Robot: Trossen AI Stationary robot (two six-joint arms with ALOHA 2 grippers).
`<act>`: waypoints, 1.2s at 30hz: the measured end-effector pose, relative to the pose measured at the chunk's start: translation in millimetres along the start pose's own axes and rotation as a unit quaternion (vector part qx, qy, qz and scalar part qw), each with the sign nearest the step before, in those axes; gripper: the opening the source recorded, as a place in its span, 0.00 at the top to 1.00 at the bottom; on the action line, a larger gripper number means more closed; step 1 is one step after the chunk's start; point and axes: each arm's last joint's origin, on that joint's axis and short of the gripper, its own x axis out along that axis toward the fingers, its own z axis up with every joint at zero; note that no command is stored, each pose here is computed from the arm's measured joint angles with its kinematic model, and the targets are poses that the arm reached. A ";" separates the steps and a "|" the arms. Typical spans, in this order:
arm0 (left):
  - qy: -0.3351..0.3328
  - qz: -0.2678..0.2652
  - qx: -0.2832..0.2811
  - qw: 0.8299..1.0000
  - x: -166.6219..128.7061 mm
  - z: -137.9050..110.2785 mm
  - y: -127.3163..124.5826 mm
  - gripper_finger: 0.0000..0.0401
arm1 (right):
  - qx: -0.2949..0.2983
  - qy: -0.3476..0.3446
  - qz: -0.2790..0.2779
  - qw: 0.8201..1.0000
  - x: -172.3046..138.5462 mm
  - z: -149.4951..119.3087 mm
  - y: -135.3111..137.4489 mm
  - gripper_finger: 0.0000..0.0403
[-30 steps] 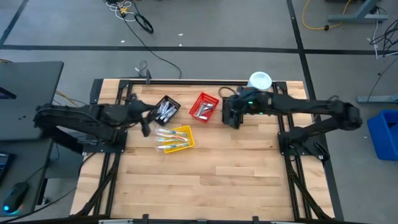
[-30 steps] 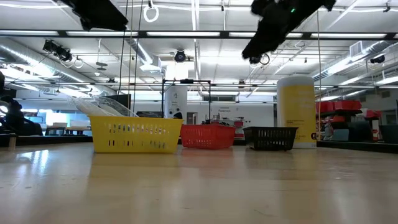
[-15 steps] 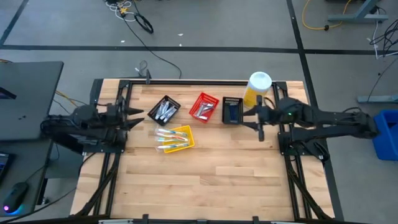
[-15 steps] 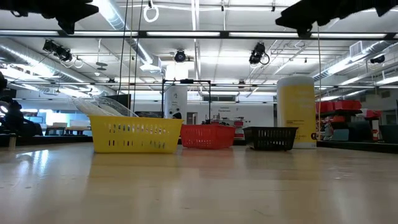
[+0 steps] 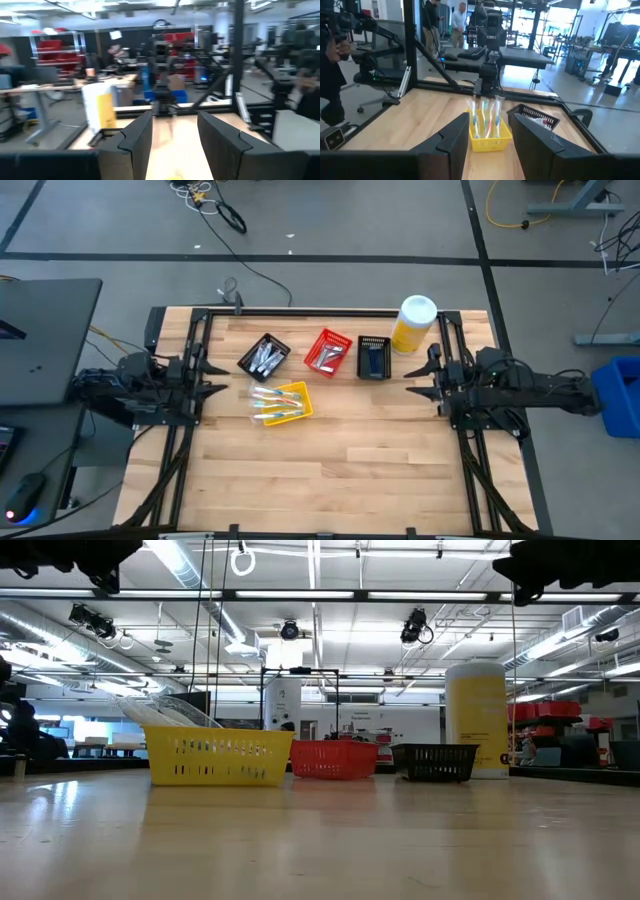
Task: Pick & Place Travel size toiletries
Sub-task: Return to Home Position
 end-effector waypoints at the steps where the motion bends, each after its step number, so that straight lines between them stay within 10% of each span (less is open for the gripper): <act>1: 0.001 -0.008 -0.001 1.000 0.1 -0.1 -0.5 0.59 | 0.000 -0.002 0.000 1.000 -2.1 -2.7 0.7 0.61; 25: -0.013 -0.026 -0.042 0.999 23.6 -80.6 -9.6 0.59 | 0.003 -0.037 -0.005 0.999 -21.7 -49.6 10.0 0.61; 36: -0.025 -0.022 -0.040 0.999 23.6 -78.5 -9.2 0.59 | 0.027 -0.047 -0.060 0.997 -14.4 -74.6 8.2 0.61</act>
